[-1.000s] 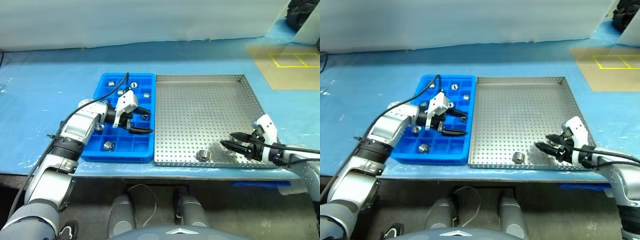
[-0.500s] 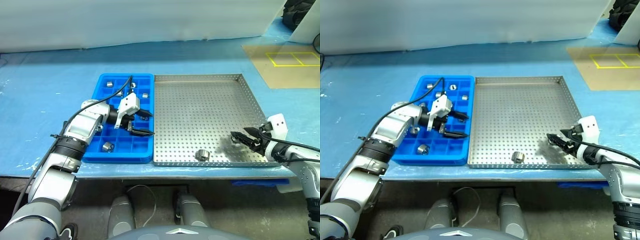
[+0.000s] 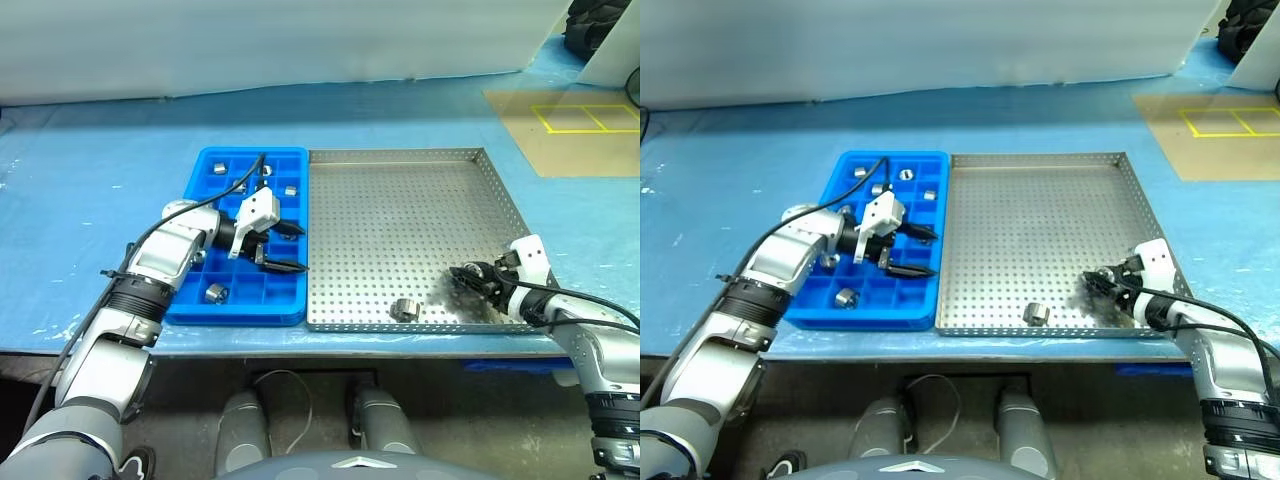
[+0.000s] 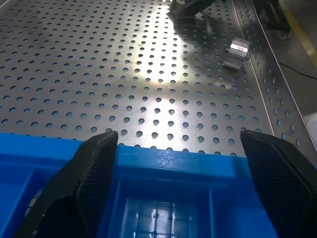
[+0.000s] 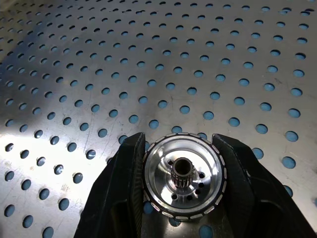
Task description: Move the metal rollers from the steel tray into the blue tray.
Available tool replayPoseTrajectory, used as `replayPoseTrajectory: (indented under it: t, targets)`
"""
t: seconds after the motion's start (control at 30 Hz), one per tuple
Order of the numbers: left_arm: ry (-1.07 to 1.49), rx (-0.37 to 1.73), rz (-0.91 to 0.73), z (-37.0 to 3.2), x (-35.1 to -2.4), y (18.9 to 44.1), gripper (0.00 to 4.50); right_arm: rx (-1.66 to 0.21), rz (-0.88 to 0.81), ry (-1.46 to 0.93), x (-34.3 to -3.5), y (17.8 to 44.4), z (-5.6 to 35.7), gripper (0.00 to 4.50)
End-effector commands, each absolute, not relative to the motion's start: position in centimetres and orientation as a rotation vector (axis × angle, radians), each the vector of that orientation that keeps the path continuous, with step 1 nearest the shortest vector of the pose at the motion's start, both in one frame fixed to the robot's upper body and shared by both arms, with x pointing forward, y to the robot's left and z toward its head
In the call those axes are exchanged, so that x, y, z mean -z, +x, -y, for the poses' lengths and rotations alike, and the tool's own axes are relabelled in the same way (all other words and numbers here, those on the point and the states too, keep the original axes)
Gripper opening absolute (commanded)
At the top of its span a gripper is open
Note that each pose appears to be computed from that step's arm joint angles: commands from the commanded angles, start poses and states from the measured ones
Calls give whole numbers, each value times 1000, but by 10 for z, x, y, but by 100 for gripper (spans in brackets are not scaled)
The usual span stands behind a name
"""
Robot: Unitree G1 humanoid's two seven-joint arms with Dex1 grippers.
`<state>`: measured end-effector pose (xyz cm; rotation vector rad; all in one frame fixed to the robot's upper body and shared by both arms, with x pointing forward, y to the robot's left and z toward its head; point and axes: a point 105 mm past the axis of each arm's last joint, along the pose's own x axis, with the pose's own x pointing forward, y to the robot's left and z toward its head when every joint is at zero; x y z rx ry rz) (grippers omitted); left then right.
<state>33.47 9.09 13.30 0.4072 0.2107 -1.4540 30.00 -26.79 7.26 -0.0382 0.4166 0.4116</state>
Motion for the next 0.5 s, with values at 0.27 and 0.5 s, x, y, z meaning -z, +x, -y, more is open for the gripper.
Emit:
replayPoseTrajectory:
  t: [0.27, 0.5]
  targets:
    - [496, 1397, -206, -122, -152, 335, 422, -783, -251, -89, -131, 314, 166, 168]
    - [593, 1137, -211, -186, -178, 359, 422, -1102, -140, -61, -159, 341, 56, 168]
